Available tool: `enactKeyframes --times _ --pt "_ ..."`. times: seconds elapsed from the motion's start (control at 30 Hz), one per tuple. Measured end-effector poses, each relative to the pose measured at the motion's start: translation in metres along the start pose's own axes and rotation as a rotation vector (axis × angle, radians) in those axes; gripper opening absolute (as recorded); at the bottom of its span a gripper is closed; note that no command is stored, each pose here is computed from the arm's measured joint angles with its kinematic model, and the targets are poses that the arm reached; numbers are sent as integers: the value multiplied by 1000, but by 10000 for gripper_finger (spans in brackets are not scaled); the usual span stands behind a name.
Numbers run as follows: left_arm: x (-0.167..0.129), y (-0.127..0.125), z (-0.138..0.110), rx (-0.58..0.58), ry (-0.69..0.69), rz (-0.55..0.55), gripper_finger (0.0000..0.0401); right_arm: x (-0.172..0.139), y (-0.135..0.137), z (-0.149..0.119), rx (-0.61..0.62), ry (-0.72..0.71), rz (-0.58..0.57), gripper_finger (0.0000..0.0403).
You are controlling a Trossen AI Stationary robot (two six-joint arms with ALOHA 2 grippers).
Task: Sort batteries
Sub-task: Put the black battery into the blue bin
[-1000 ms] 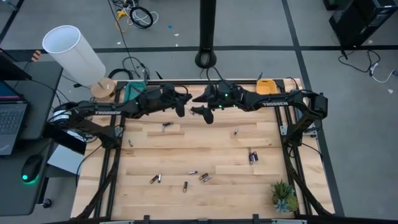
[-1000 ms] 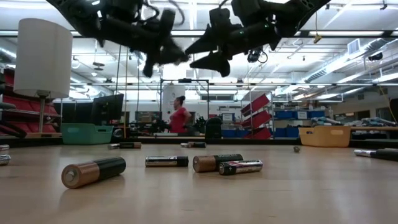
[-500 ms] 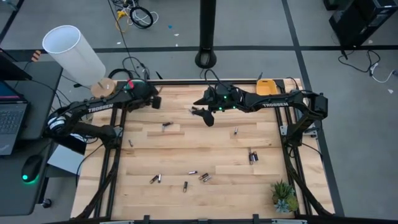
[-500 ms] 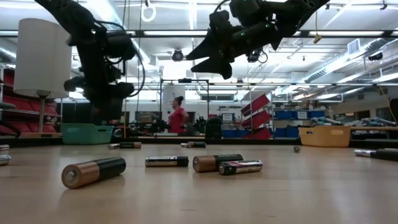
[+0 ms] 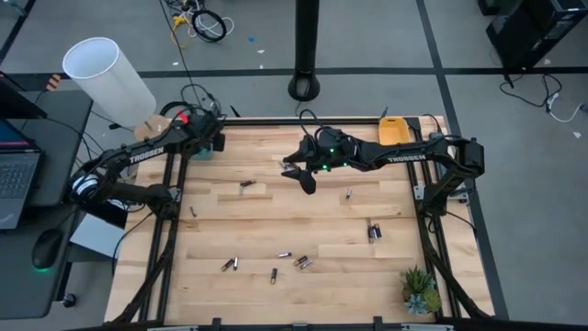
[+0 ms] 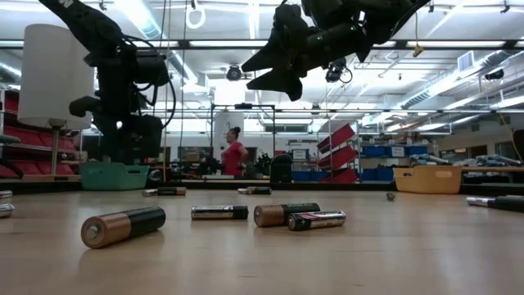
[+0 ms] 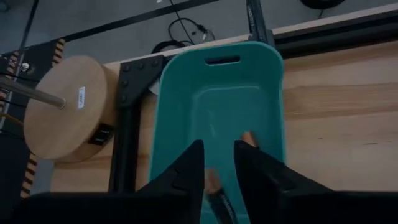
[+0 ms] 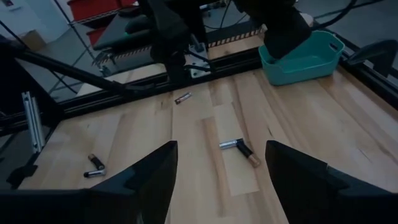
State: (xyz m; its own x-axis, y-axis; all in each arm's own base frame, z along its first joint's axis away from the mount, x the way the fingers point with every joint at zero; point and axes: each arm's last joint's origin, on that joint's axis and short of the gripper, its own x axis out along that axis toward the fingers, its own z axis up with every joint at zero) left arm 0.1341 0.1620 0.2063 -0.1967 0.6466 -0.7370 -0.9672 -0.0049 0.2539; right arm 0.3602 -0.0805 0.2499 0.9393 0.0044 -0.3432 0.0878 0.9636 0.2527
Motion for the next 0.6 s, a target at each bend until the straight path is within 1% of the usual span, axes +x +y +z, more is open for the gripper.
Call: enactKeyframes --times 0.1,0.17,0.23,0.33,0.43,0.6 --pt "0 -2 -1 13 26 -50 115 0 0 0 0 0 0 251" --pt "0 -5 -1 16 64 -137 117 0 -2 0 2 -2 -7 251" --pt "-2 -9 -2 44 100 -241 118 -1 -5 1 5 -4 -16 251" --pt "-10 -20 -7 119 126 -361 118 -3 -11 2 11 -8 -34 251" --pt "-23 -31 -14 207 122 -481 119 -4 -17 3 17 -9 -35 251" --pt "-47 -55 -27 393 103 -742 119 -6 -22 4 25 -9 -28 251"
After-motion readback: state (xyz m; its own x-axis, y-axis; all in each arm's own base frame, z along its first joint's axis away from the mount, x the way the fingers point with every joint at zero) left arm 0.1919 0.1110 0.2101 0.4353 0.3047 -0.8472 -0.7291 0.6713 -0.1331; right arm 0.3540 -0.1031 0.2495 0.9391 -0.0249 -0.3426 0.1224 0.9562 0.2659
